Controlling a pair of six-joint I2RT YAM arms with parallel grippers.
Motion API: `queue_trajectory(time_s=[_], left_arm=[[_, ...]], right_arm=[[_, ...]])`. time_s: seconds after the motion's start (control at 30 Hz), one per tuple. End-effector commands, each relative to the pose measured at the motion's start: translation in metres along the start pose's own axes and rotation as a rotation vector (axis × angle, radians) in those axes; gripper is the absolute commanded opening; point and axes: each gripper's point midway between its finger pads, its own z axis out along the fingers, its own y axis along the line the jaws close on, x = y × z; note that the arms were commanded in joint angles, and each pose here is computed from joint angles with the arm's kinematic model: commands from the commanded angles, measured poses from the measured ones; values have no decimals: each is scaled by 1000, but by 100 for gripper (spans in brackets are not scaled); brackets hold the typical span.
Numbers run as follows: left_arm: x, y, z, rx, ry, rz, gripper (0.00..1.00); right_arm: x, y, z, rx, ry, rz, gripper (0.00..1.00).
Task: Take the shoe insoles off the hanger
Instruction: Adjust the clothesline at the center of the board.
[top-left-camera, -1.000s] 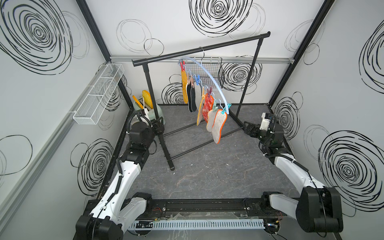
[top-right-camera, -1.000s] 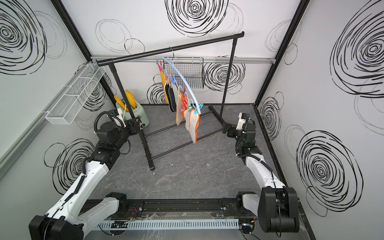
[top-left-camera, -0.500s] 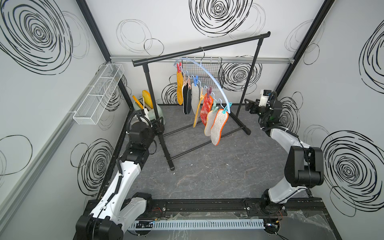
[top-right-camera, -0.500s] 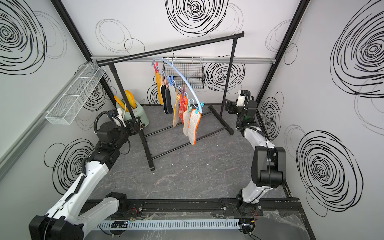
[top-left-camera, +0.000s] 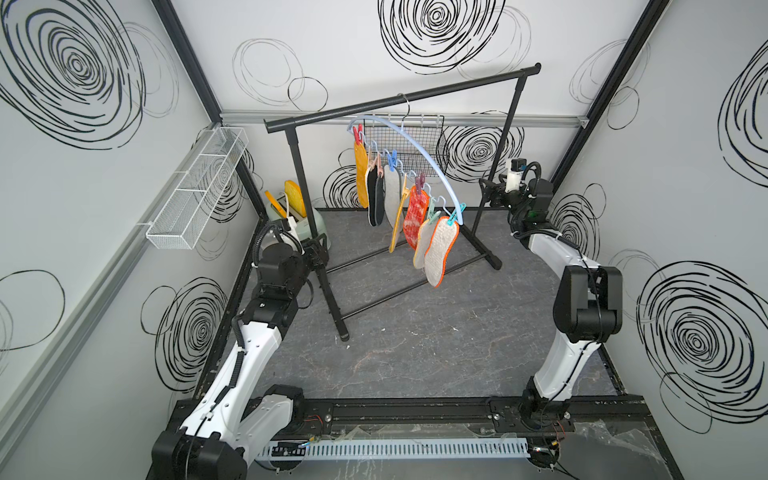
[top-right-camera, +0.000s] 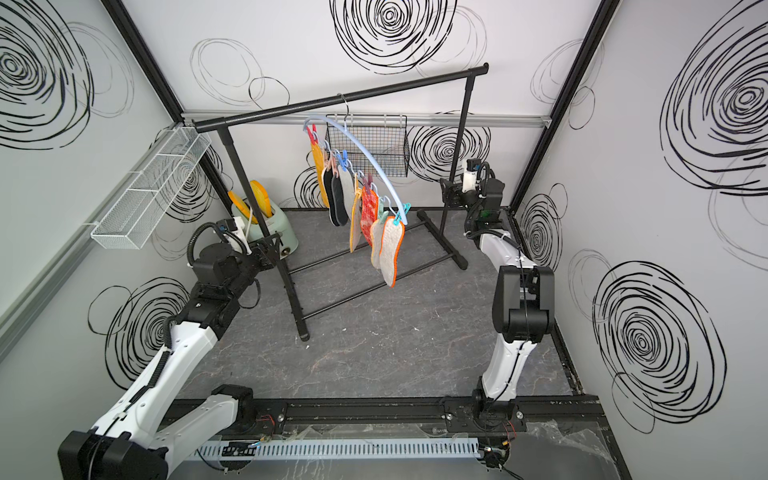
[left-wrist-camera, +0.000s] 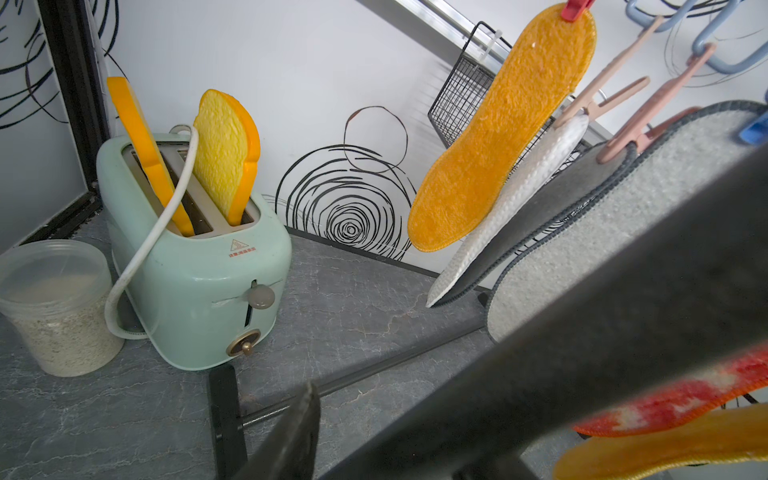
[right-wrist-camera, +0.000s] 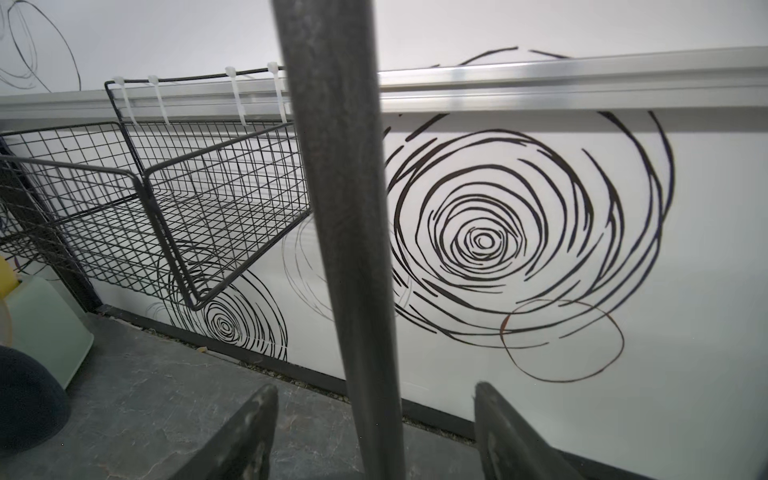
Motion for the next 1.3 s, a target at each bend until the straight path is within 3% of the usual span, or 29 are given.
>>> queue_trajectory(time_s=[0.0,0.23,0.53,0.6,0.73,0.83,1.07,1.27], left_arm=[[-21,-2,-4,5,-67,-19,54],[-18,1,-2,0,-60,-27,54],[-19,0,-3,2,-54,-24,54],[-19,0,-3,2,-50,-24,54],[-20,0,-4,6,-52,-23,54],[-19,-1,-3,8,-50,-24,54],[-20,1,-3,5,-55,-27,54],[-19,3,-2,1,-53,-29,54]], right_arm=[[-26,7,8,-29,-58,-82,64],[-26,6,2,-4,-36,-110,42],[-37,12,-40,52,-75,-96,27],[-38,14,-44,52,-80,-101,27],[-33,4,-36,70,-62,-91,67],[-27,-4,-29,71,-61,-75,75],[-29,-11,1,29,-59,-84,72],[-25,-13,14,6,-52,-93,50]])
